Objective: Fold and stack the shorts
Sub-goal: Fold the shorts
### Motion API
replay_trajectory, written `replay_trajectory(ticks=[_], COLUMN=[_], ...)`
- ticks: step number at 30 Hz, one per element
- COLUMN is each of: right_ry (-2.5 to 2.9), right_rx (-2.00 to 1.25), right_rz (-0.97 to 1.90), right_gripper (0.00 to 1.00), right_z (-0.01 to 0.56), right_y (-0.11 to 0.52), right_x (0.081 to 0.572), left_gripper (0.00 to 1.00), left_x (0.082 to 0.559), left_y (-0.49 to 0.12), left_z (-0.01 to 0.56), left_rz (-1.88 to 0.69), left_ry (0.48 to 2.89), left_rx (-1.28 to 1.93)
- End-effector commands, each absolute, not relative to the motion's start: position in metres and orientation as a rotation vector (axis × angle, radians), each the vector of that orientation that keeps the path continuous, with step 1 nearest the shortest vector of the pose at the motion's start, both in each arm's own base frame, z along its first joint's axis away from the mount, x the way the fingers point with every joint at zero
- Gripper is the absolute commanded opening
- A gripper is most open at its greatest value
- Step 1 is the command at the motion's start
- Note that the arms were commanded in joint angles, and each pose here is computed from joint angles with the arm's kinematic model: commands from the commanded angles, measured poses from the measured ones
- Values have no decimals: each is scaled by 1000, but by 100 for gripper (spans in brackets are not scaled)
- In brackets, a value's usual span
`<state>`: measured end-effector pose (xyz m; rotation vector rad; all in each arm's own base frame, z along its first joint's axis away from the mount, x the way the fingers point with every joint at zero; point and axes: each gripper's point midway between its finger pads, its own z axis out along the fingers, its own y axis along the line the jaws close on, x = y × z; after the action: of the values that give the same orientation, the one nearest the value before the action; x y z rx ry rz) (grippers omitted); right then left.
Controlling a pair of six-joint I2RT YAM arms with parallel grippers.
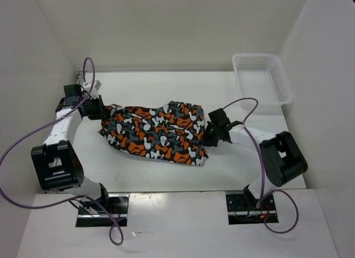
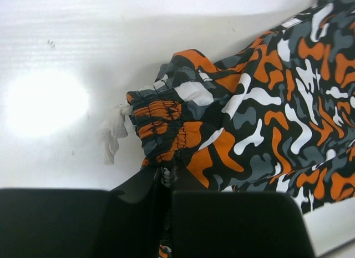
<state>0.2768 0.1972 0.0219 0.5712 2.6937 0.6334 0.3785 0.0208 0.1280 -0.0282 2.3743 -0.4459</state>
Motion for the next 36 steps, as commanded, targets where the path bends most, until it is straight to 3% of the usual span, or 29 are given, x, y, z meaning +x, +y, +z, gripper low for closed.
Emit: replay_trajectory(ticks=[1,10,12,13,14,17,19,21,24,25,27,28,30,33,34,36], right_ry=[2608,2602,2618,2608,2605,2616,2611,2617,2603,2584,2585,2569,2544,2484,2477,2453], right_rx=[532,506,523,521,532,546,560,552,551,555,553,557,547,517,516,489], right_rz=[558,551,555,562,559,570,566,545,497,480,442,422,410,395,400,408], right_gripper=[0,0,0,0,0,10,20,24,35,51,66,75,75,75,75,75], right_z=[63,61,56,58,58,52,52,51,57,60,64,69,82,106,112,124], right_y=[185,193,189,191,188,184,181,178,170,167,160,157,154,153,153,155], right_x=[282,309,314,319,321,324,326,325,323,325,320,323,325,334,334,332], left_gripper=[0,0,6,11,32,71,76,79,77,62,28,5,2,77,90,100], left_x=[349,371,385,391,396,418,427,433,430,422,413,409,395,379,372,362], left_y=[25,24,15,17,13,4,1,8,27,34,56,57,54,43,45,42], left_z=[157,132,144,150,156,184,175,171,160,153,141,139,123,99,93,83], left_rz=[-404,-434,-453,-443,-440,-468,-488,-423,-322,-286,-203,-191,-224,-281,-286,-301], left_ry=[2383,2388,2336,2313,2291,2180,2210,2254,2297,2316,2346,2353,2390,2426,2448,2487], left_rx=[-60,-41,13,22,47,124,126,97,33,4,-68,-74,-86,-83,-101,-113])
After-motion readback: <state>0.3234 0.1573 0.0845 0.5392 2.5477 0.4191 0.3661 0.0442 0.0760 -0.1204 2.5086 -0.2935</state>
